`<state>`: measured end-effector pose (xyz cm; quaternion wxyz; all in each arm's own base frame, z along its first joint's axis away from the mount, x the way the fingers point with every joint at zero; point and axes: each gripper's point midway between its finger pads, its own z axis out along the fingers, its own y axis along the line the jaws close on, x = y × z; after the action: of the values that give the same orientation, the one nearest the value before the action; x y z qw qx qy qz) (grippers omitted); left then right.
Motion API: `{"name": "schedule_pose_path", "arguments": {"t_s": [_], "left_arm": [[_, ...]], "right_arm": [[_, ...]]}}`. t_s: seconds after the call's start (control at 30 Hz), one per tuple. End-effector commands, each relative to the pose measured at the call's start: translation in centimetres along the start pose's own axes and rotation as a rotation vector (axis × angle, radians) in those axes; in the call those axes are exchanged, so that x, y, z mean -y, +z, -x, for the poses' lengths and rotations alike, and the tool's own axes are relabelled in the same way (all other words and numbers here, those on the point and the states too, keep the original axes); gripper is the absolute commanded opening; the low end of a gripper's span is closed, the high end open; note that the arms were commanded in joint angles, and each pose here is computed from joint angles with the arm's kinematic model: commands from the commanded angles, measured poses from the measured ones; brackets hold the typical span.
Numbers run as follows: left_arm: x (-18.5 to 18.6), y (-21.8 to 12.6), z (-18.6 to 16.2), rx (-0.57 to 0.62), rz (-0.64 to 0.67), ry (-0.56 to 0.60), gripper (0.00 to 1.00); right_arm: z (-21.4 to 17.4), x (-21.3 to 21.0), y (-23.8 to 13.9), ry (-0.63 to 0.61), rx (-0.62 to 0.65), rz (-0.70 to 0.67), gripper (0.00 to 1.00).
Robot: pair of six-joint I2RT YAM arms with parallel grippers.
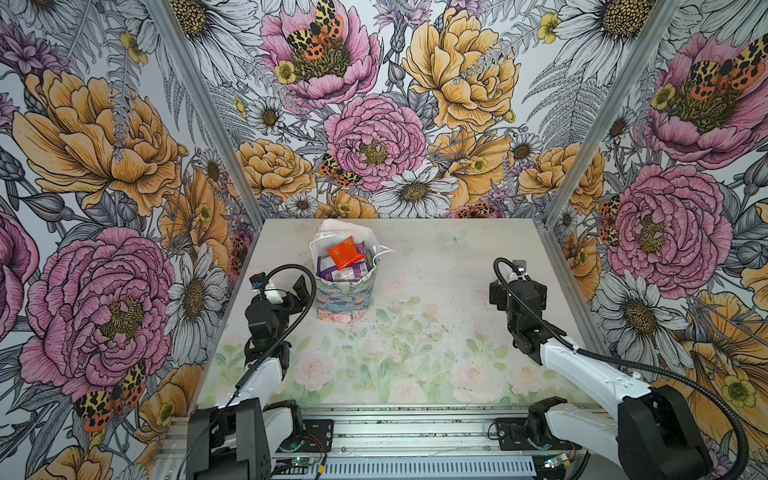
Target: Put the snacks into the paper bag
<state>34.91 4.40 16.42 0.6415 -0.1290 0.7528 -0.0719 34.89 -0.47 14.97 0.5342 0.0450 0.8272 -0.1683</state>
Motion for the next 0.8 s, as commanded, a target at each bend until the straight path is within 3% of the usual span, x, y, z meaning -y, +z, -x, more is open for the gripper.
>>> {"name": "schedule_pose_path", "arguments": {"t_s": [0.0, 0.17, 0.3, 0.43, 0.77], "left_arm": [[0.1, 0.5, 0.3, 0.069, -0.001, 0.07, 0.99], [0.6, 2.4, 0.0, 0.063, -0.033, 0.095, 0.99], [1.3, 3.3, -1.3, 0.086, -0.059, 0.144, 0.99], [1.4, 3.7, -2.4, 0.085, -0.055, 0.16, 0.99], [1.7, 4.9, -2.7, 0.046, -0.016, 0.191, 0.99]], "right_arm": [[3.1, 2.1, 0.6, 0.116, 0.189, -0.089, 1.0], [1.1, 1.3, 3.1, 0.09, 0.229, -0.065, 1.0], [-0.4, 0.9, 3.2, 0.134, 0.27, 0.04, 1.0], [-1.0, -0.9, 3.9, 0.091, 0.253, 0.162, 1.0], [-1.2, -0.3, 5.1, 0.114, 0.208, 0.114, 1.0]]}}
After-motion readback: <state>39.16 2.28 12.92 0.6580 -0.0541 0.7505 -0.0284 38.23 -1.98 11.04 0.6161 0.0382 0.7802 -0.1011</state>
